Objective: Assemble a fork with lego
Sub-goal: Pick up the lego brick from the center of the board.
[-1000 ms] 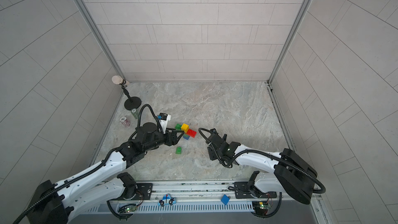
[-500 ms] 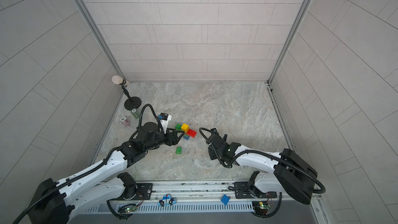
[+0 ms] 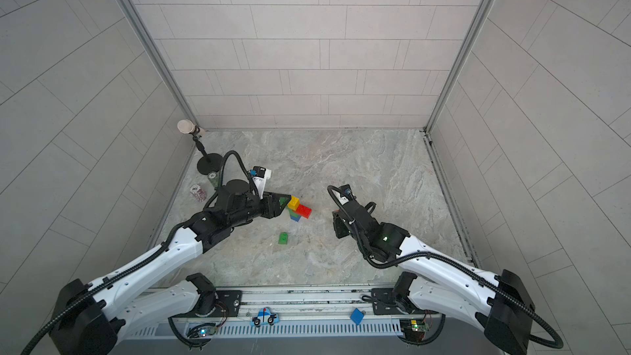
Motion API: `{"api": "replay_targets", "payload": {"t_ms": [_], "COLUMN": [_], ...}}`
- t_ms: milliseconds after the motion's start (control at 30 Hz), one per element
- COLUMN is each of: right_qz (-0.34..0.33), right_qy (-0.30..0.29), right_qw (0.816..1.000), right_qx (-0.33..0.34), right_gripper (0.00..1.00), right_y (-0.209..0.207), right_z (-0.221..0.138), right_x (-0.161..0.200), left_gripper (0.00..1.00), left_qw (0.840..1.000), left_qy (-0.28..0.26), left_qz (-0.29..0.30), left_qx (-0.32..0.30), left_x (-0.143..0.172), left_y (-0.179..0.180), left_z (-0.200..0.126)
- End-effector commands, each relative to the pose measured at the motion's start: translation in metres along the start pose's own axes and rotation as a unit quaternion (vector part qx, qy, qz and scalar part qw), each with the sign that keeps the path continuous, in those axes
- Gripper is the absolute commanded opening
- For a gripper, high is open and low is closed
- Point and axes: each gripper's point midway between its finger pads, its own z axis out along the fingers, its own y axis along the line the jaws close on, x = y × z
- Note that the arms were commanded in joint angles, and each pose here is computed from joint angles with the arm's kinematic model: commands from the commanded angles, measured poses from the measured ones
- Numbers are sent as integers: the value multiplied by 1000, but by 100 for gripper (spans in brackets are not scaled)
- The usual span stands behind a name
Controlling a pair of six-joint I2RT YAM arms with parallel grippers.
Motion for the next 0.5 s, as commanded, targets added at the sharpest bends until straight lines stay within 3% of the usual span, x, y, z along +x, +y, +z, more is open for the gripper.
{"api": "replay_targets", "payload": {"t_ms": [0,167,400,467], "right_qz": [-55,-122,-133,-155], "right_qy": [27,20,-54,-88], "right_qw": [998,989,982,973], "right_qx": [27,-79,-121,-147], "right_gripper": [0,0,0,0], "right_y": [-8,29,49,61], "right_z": [-12,-18,-29,-31], "right_x": [-13,-17,-53,-64], "left_gripper": [56,52,51,50], "left_qw": [999,996,995,993], "left_qy": [46,78,76,82], "left_qz": [-14,-38,-55,-62], "left_qx": [21,36,44,50], "left_x": [10,14,-3,-5], "left_y": [-3,5,16,19], "left_z": [4,11,15,19]}}
